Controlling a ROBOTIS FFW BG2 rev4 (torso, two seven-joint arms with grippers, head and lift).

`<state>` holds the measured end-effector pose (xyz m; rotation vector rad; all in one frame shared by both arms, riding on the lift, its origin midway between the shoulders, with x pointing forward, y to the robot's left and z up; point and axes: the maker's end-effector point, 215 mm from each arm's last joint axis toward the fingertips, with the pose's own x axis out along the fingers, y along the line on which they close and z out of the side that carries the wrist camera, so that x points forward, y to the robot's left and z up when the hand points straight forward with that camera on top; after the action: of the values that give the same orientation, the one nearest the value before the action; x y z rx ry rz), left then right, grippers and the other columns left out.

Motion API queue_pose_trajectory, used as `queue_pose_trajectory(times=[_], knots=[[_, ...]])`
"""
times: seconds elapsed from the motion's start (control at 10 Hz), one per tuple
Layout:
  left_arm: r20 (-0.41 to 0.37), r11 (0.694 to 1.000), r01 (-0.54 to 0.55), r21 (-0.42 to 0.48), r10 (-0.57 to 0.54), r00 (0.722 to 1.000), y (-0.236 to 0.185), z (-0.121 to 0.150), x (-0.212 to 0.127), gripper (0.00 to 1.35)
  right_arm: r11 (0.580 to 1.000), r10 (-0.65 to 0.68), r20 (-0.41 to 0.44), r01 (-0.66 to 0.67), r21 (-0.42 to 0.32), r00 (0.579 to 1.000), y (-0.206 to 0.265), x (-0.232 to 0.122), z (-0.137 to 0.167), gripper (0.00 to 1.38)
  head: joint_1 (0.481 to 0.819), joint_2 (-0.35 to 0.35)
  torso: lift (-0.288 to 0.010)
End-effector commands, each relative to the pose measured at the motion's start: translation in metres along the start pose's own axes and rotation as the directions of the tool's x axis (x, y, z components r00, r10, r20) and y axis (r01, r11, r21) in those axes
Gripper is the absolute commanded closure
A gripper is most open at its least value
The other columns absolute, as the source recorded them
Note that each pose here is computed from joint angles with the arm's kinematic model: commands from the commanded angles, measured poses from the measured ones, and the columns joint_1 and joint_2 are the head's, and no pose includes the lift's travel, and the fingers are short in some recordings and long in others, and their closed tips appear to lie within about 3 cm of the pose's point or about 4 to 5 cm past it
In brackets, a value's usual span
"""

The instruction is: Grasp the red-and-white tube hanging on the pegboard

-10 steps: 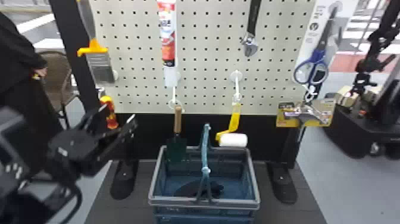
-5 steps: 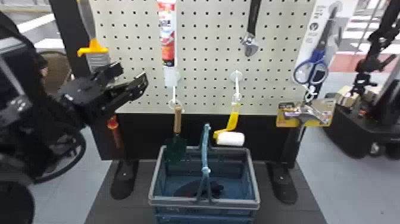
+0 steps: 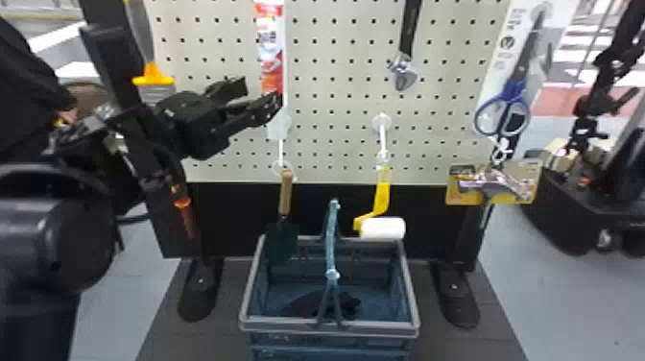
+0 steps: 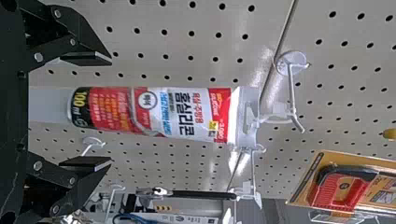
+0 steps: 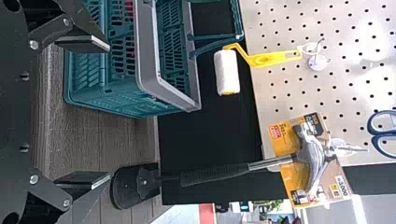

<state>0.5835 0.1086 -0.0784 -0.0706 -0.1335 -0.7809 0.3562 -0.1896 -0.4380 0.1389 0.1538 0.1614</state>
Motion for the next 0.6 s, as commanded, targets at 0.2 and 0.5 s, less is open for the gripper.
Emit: queue_pose_trajectory(times=[0.2,0.5], knots=[[-0.003,0.996,0.092,-0.003,-0.092,0.996,-0.007,0.021,0.039,0.49,1.000,0.003,0.002,-0.003,-0.004,1.000,0.000,0.003,0.001,0.31,0.549,0.000,-0.100],[-0.003,0.996,0.088,0.020,-0.088,0.996,-0.004,0.022,0.041,0.76,1.000,0.005,0.003,-0.005,-0.011,1.000,0.001,0.003,0.002,0.31,0.549,0.000,-0.100]])
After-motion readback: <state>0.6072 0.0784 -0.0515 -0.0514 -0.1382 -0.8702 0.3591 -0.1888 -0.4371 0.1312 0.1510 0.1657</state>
